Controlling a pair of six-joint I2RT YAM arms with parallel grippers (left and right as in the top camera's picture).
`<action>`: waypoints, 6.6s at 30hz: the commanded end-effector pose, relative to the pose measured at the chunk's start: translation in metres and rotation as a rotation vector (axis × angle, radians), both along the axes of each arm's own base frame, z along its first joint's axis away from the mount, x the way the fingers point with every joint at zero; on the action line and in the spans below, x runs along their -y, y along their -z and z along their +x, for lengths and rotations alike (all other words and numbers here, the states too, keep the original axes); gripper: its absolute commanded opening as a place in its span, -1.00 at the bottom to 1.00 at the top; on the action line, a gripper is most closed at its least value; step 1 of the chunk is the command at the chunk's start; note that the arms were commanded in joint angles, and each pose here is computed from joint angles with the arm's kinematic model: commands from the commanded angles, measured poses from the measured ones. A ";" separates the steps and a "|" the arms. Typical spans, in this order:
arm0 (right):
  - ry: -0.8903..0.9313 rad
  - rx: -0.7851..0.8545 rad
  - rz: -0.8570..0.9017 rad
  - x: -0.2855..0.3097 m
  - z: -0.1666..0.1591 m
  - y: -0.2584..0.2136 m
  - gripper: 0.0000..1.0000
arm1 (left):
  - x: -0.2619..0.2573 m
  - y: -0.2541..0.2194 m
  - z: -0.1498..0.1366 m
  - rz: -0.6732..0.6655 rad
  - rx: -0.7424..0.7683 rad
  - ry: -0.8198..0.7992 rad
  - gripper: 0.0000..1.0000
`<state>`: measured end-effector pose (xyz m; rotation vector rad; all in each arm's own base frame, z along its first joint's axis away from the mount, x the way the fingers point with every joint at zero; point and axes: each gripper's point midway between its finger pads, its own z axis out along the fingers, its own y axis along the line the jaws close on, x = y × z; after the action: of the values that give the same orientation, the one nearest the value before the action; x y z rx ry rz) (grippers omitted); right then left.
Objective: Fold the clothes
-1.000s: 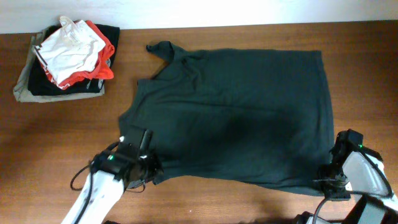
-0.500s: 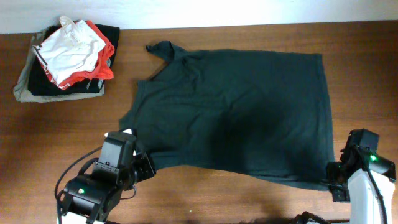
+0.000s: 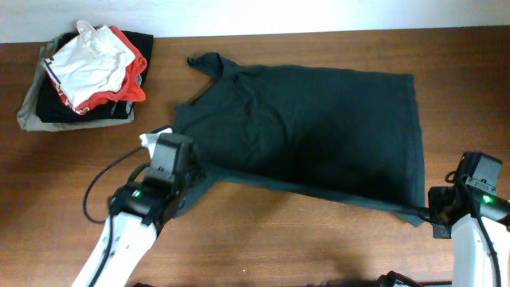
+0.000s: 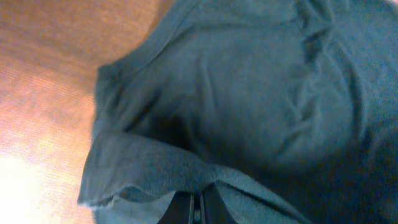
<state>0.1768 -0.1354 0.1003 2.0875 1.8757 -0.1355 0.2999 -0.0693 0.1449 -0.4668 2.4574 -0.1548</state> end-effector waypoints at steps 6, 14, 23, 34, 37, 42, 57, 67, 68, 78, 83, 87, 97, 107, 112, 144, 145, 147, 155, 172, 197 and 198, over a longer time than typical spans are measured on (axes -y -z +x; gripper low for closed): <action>0.009 0.057 -0.042 0.019 0.030 0.001 -0.92 | 0.001 0.027 0.070 0.140 0.097 0.004 -0.99; -0.075 0.072 -0.049 0.010 0.061 0.013 -0.92 | 0.006 0.042 0.096 0.160 0.144 -0.003 -0.99; -0.134 0.019 -0.067 0.002 0.077 0.033 -0.92 | -0.011 0.027 0.111 0.233 0.238 -0.100 -0.99; -0.134 -0.043 -0.048 0.004 0.077 0.054 -0.92 | 0.014 0.050 0.117 0.137 0.200 -0.007 -0.99; -0.133 -0.044 -0.048 0.004 0.077 0.055 -0.92 | 0.014 0.060 0.116 0.142 0.174 0.000 -0.99; -0.134 -0.071 -0.042 0.002 0.071 0.056 -0.92 | 0.005 0.079 0.093 0.189 0.053 0.008 -0.99; -0.291 -0.159 -0.052 -0.006 0.045 -0.010 -0.92 | -0.021 -0.041 -0.036 0.092 0.073 0.070 -0.99; -0.550 0.018 -0.289 -0.004 0.050 -0.155 -0.92 | -0.029 -0.195 -0.051 0.011 0.488 0.068 -0.99; -0.560 0.064 -0.333 -0.004 0.049 -0.181 -0.92 | -0.031 -0.214 -0.051 0.020 0.527 0.064 -0.99; -0.690 0.313 -0.595 -0.028 0.015 -0.342 -0.92 | -0.038 -0.362 -0.061 0.048 0.788 0.083 -0.99; -0.704 0.354 -0.665 -0.033 0.002 -0.371 -0.92 | -0.040 -0.375 -0.069 0.135 0.773 0.136 -0.99; -0.676 0.366 -0.677 -0.029 0.005 -0.377 -0.92 | -0.071 -0.374 -0.062 0.247 0.746 -0.034 -0.99; -0.434 0.218 -0.717 0.015 0.004 -0.370 -0.93 | -0.161 -0.394 -0.048 0.822 0.575 -0.784 -0.99; -0.657 0.295 -0.569 -0.012 0.050 -0.350 -0.93 | -0.084 -0.332 0.056 0.662 0.525 -0.212 -0.99; -0.741 0.283 -0.482 -0.017 0.081 -0.330 -0.92 | -0.009 -0.298 0.077 0.410 0.516 0.200 -0.99; -0.871 0.242 -0.395 -0.011 0.144 -0.294 -0.92 | 0.040 -0.194 0.127 0.231 0.177 0.365 -0.99; -0.884 0.259 -0.381 -0.006 0.169 -0.285 -0.92 | 0.041 -0.181 0.158 0.229 0.203 0.345 -0.99; -0.932 0.342 -0.351 -0.006 0.216 -0.273 -0.92 | 0.043 -0.173 0.208 0.205 0.293 0.317 -0.99; -0.905 0.648 -0.560 0.013 0.211 -0.386 -0.92 | -0.011 -0.382 0.211 0.130 0.820 0.236 -0.99; -0.958 0.249 -0.188 0.001 0.136 -0.279 -0.92 | -0.001 -0.169 0.172 0.064 -0.020 0.380 -0.99; -0.680 -0.120 0.034 0.055 0.083 -0.117 -0.92 | 0.062 -0.081 0.057 -0.093 -0.532 0.565 -0.99; -0.663 -0.116 0.035 0.058 0.079 -0.119 -0.92 | 0.061 -0.090 0.046 -0.084 -0.515 0.572 -0.99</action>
<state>0.2715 -0.1789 0.2088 1.3209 2.6053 0.0132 0.3744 -0.1272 0.1879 0.1558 3.1500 -0.3844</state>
